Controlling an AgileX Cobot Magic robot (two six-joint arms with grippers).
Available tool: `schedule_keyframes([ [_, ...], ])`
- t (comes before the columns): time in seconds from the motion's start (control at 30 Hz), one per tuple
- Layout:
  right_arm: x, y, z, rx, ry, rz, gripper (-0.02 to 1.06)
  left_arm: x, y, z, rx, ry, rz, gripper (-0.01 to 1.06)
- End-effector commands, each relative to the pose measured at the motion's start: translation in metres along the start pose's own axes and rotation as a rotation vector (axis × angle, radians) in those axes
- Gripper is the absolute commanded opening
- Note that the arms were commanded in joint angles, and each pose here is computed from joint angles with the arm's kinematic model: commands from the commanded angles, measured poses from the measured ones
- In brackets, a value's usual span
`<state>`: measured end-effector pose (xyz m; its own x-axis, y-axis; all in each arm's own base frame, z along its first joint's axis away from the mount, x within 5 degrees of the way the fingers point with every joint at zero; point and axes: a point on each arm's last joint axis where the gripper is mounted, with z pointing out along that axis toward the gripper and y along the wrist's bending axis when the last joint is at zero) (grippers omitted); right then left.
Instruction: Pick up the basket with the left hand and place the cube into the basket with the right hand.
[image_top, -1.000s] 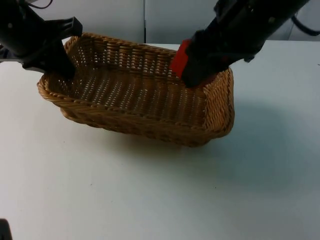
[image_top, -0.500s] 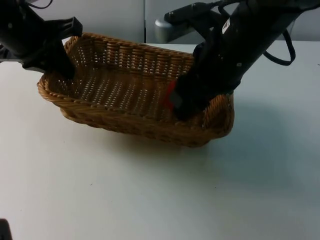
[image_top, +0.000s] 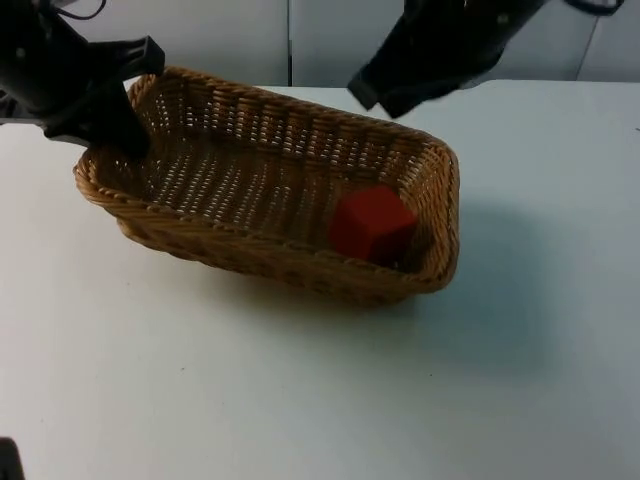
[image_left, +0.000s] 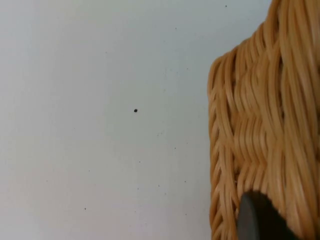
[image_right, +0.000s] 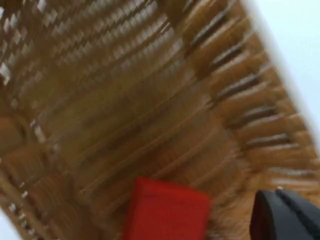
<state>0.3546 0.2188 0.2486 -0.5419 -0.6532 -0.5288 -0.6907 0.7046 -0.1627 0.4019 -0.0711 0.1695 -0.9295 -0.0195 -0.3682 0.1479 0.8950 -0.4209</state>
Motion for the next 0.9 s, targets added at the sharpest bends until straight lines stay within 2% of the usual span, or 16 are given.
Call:
schedule_keyframes([
  [0.0,-0.006,-0.012,-0.021,0.061,-0.019,0.012,0.00,-0.003,-0.005,-0.007,0.025,-0.030,-0.031,0.00],
  [0.1,0.000,-0.039,-0.056,0.212,0.021,0.090,0.00,-0.004,-0.005,-0.007,0.023,-0.033,-0.031,0.00],
  [0.13,0.000,-0.039,-0.056,0.212,0.021,0.090,0.00,-0.004,-0.005,-0.007,0.023,-0.033,-0.031,0.00],
  [0.17,0.010,-0.057,-0.074,0.285,0.063,0.139,0.00,-0.004,-0.005,-0.007,0.022,-0.036,-0.032,0.00],
  [0.27,0.031,-0.082,-0.106,0.349,0.146,0.228,0.00,-0.005,-0.005,-0.007,0.016,-0.047,-0.032,0.00],
  [0.3,0.031,-0.082,-0.106,0.349,0.146,0.228,0.00,-0.005,-0.005,-0.007,0.016,-0.047,-0.032,0.00],
  [0.37,0.042,-0.093,-0.130,0.376,0.154,0.285,0.00,-0.007,-0.004,-0.007,0.006,-0.066,-0.032,0.00],
  [0.5,0.077,-0.112,-0.169,0.408,0.027,0.432,0.00,-0.009,-0.002,-0.007,-0.007,-0.090,-0.033,0.00],
  [0.53,0.077,-0.112,-0.169,0.408,0.027,0.432,0.00,-0.009,-0.002,-0.007,-0.007,-0.090,-0.033,0.00],
  [0.6,0.117,-0.118,-0.194,0.455,-0.087,0.557,0.00,-0.009,-0.002,-0.007,-0.008,-0.092,-0.033,0.00],
  [0.67,0.151,-0.112,-0.214,0.531,-0.158,0.613,0.00,-0.009,-0.002,-0.007,-0.008,-0.092,-0.033,0.00],
  [0.7,0.151,-0.112,-0.214,0.531,-0.158,0.613,0.00,-0.009,-0.002,-0.007,-0.008,-0.092,-0.033,0.00],
  [0.73,0.169,-0.106,-0.222,0.570,-0.188,0.642,0.00,-0.009,-0.002,-0.007,-0.008,-0.092,-0.033,0.00],
  [0.83,0.212,-0.084,-0.248,0.709,-0.356,0.737,0.00,-0.009,-0.002,-0.007,-0.008,-0.092,-0.033,0.00],
  [0.87,0.212,-0.084,-0.248,0.709,-0.356,0.737,0.00,-0.009,-0.002,-0.007,-0.008,-0.092,-0.033,0.00],
])
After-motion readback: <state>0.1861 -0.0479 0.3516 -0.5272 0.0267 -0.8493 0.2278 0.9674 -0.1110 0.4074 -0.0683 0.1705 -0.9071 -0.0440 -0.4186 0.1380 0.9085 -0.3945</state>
